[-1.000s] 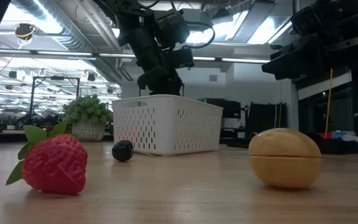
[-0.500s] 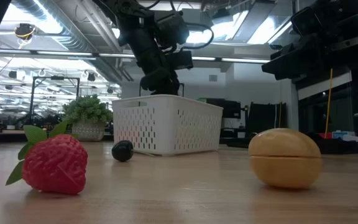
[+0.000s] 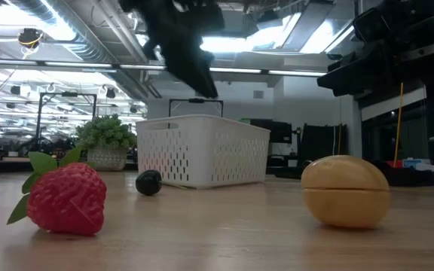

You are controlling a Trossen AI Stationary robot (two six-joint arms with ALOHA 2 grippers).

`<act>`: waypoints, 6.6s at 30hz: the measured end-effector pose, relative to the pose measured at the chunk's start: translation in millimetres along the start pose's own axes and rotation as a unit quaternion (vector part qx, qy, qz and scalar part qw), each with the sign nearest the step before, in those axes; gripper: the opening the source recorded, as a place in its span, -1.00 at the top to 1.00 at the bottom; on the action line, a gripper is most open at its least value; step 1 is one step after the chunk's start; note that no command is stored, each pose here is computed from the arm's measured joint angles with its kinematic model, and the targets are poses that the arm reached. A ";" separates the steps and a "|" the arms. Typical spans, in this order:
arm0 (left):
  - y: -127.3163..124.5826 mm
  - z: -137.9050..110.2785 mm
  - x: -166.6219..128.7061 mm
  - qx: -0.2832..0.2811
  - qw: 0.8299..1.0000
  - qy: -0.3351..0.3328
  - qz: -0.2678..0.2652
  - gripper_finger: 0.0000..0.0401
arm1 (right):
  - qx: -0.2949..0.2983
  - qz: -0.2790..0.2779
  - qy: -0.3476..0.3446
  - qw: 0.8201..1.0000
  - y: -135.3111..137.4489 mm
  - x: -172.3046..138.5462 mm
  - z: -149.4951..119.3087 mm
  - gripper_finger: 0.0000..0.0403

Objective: Pick and placing Produce into tupperware
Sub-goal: Put the potato into the white bin

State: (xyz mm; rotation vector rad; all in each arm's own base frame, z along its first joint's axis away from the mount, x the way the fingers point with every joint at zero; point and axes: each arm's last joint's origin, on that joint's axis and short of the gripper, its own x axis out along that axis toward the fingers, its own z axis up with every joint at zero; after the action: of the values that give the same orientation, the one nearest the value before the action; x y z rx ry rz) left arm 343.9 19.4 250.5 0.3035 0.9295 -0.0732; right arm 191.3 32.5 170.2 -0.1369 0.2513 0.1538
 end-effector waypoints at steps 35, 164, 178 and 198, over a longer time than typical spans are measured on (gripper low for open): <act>-158.6 -93.5 -43.7 -0.068 0.972 -0.224 0.022 0.50 | 0.021 0.137 0.138 0.981 63.8 75.3 39.1 0.76; -177.7 -102.9 -46.6 -0.067 0.966 -0.249 -0.018 0.85 | -0.029 0.140 0.385 0.912 140.5 179.9 28.6 -0.44; -177.7 -103.1 -46.4 -0.066 0.967 -0.247 -0.018 0.99 | -0.013 0.132 0.395 0.909 141.2 181.5 23.7 -0.04; -177.7 -103.1 -46.5 -0.065 0.967 -0.247 -0.017 0.77 | 0.041 0.113 0.385 0.915 120.6 189.4 28.8 -0.04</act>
State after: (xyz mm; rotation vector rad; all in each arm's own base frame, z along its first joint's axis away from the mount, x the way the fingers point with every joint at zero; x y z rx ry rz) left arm 201.8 -123.8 189.8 0.1361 0.4403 -0.1141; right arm 359.0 180.4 135.2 -0.0780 1.0642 0.3158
